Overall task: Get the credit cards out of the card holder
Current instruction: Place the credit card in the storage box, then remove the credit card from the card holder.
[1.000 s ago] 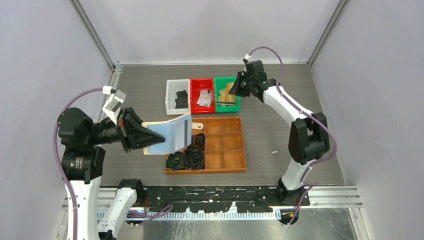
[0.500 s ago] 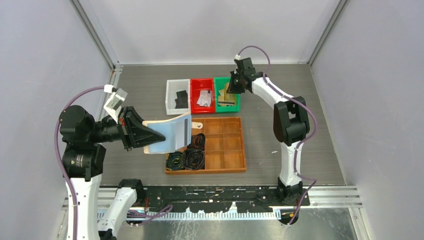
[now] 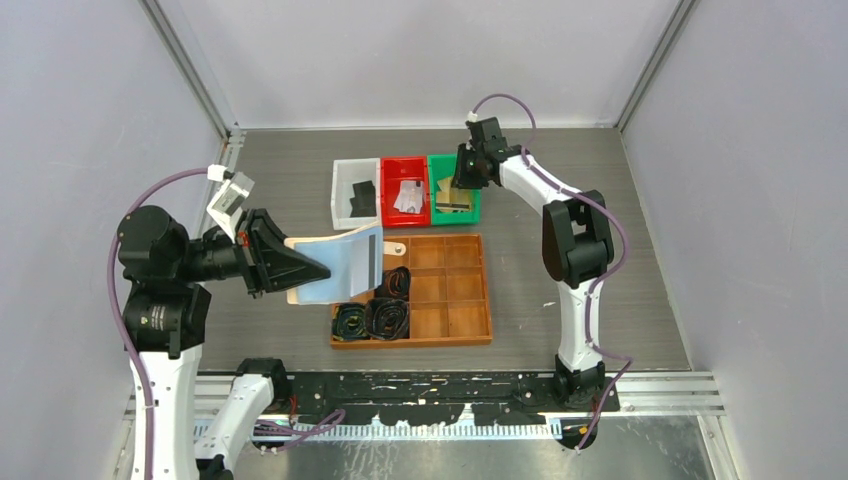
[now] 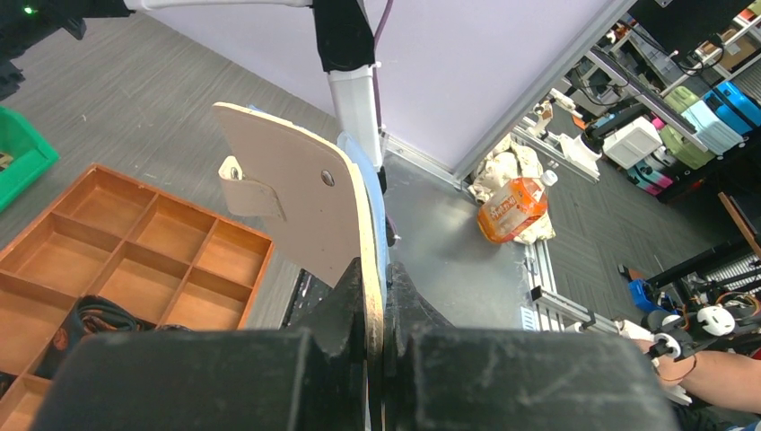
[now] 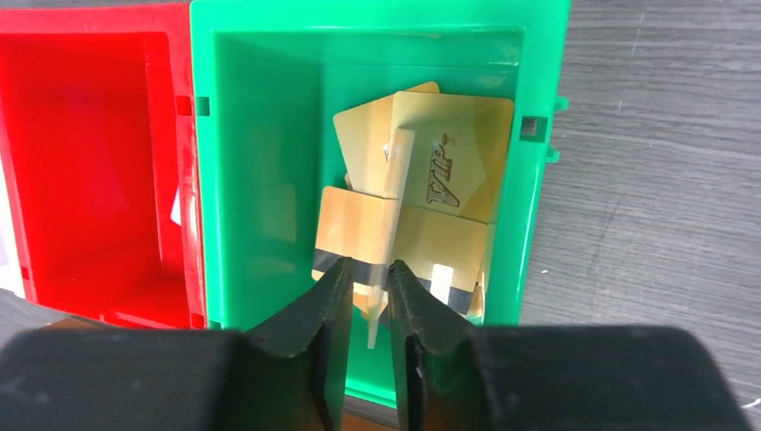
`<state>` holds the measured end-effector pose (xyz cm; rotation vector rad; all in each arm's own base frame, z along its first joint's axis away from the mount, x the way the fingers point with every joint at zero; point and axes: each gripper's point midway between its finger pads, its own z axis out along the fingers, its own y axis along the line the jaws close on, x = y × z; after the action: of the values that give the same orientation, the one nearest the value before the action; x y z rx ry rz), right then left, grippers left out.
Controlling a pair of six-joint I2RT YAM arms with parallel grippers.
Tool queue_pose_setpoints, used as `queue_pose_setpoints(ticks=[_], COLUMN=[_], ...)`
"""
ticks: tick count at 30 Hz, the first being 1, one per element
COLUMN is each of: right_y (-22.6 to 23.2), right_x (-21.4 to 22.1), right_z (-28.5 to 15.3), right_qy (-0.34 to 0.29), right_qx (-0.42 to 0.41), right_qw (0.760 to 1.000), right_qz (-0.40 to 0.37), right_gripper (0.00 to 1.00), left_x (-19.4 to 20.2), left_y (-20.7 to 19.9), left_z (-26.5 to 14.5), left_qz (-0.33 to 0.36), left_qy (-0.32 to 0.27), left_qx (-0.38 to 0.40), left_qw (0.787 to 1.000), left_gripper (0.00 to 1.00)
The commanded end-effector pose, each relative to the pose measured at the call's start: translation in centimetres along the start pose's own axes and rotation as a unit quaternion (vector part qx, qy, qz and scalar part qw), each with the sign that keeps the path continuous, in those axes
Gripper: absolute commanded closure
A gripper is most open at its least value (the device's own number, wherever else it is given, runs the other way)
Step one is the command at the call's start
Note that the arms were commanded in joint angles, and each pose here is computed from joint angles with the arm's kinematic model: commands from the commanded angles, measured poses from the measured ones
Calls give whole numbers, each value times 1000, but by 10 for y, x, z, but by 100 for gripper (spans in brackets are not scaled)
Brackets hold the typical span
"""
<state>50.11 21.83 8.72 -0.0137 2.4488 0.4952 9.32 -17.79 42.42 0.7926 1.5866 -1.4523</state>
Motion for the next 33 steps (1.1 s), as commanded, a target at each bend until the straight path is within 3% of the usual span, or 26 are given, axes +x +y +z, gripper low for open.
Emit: queue_pose_setpoints(ticks=[1, 4, 10, 15, 18, 20, 23, 26, 29, 33], right_y=[16, 22, 44, 108, 158, 187, 222, 244, 264, 285], right_x=[-45, -55, -84, -90, -72, -54, -13, 30, 61, 90], right_z=[-30, -48, -107, -202, -279, -335, -403, -438, -456, -449], right_qy=[-79, -101, -163, -212, -231, -241, -234, -222, -203, -154], right_qx=[8, 18, 18, -139, -290, -388, -499, -542, -575, -592], right_qw=[996, 994, 984, 964, 920, 874, 800, 748, 709, 693], right_qz=[-31, -48, -65, -75, -123, -168, -237, -314, -354, -381], right_gripper=[68, 61, 58, 50, 34, 26, 20, 18, 16, 16], left_x=[-8, -8, -9, -8, -2, 3, 12, 21, 30, 39], left_y=[-11, -12, -14, -17, -17, -18, -19, -18, -14, -2], left_z=[-1, -1, -1, -2, -2, -3, -4, -5, -5, -5], left_qz=[29, 29, 31, 31, 35, 38, 45, 56, 62, 54], left_qy=[1, 0, -1, 0, 5, 9, 17, 25, 33, 39], left_qx=[9, 9, 9, 11, 20, 25, 36, 49, 64, 78], left_qw=[1000, 1000, 999, 999, 999, 999, 998, 997, 995, 995], left_gripper=[100, 100, 100, 100, 100, 100, 100, 100, 100, 100])
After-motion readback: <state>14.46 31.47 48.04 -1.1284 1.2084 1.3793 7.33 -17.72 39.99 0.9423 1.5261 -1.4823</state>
